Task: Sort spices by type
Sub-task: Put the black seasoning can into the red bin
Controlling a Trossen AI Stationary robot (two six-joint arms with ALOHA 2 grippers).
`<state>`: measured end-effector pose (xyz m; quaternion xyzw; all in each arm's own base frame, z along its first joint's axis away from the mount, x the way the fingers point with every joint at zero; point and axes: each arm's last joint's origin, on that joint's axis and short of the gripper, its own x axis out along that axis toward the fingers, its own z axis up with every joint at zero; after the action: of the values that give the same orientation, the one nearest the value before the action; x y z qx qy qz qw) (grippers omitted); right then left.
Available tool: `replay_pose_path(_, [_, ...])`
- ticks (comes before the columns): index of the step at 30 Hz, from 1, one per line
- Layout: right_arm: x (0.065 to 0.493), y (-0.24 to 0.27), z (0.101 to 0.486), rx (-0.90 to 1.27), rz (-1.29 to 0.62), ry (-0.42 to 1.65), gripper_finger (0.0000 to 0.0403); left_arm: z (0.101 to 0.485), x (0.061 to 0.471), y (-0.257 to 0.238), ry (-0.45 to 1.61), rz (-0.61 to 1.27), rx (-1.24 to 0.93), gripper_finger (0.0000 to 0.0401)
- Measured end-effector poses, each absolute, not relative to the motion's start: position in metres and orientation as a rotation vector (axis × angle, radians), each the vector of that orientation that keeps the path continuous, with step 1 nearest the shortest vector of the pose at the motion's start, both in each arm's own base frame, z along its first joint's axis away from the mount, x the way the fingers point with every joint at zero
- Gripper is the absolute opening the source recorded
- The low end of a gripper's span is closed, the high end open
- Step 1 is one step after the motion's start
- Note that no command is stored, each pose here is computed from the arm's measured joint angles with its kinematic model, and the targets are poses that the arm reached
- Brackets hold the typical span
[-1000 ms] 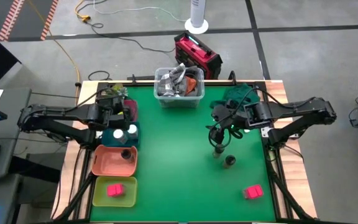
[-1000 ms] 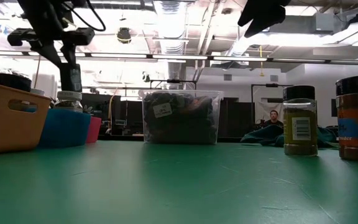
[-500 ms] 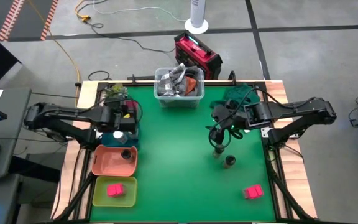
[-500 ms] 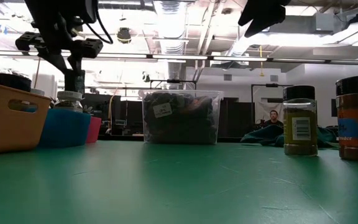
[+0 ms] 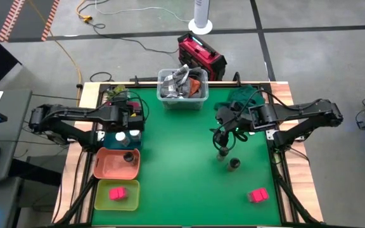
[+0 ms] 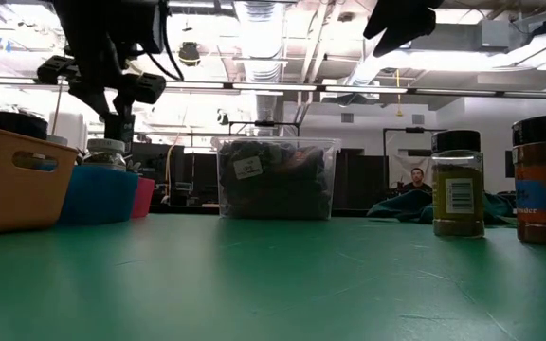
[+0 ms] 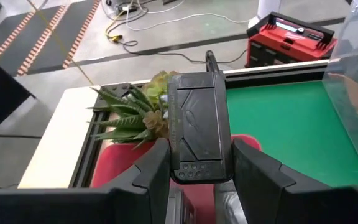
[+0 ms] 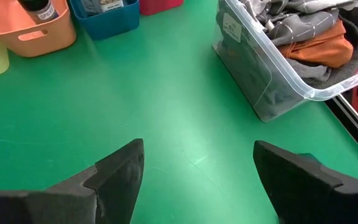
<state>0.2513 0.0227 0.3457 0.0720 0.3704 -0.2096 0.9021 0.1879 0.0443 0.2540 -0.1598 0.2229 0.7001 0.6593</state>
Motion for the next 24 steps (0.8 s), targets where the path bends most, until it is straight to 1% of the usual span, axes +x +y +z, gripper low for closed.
replay_pose_path(12, [0.251,0.023,0.346,0.168,-0.440,0.761,0.0328,0.254,0.193,0.061,0.564,1.566,-0.341,0.0144])
replay_pose_path(20, [0.251,0.026,0.346,0.169,-0.432,0.761,0.0328,0.232,0.194,0.058,0.627,1.507,-0.383,0.0144])
replay_pose_path(24, [0.251,0.027,0.346,0.168,-0.426,0.761,0.0328,0.231,0.195,0.054,0.615,1.496,-0.368,0.0144])
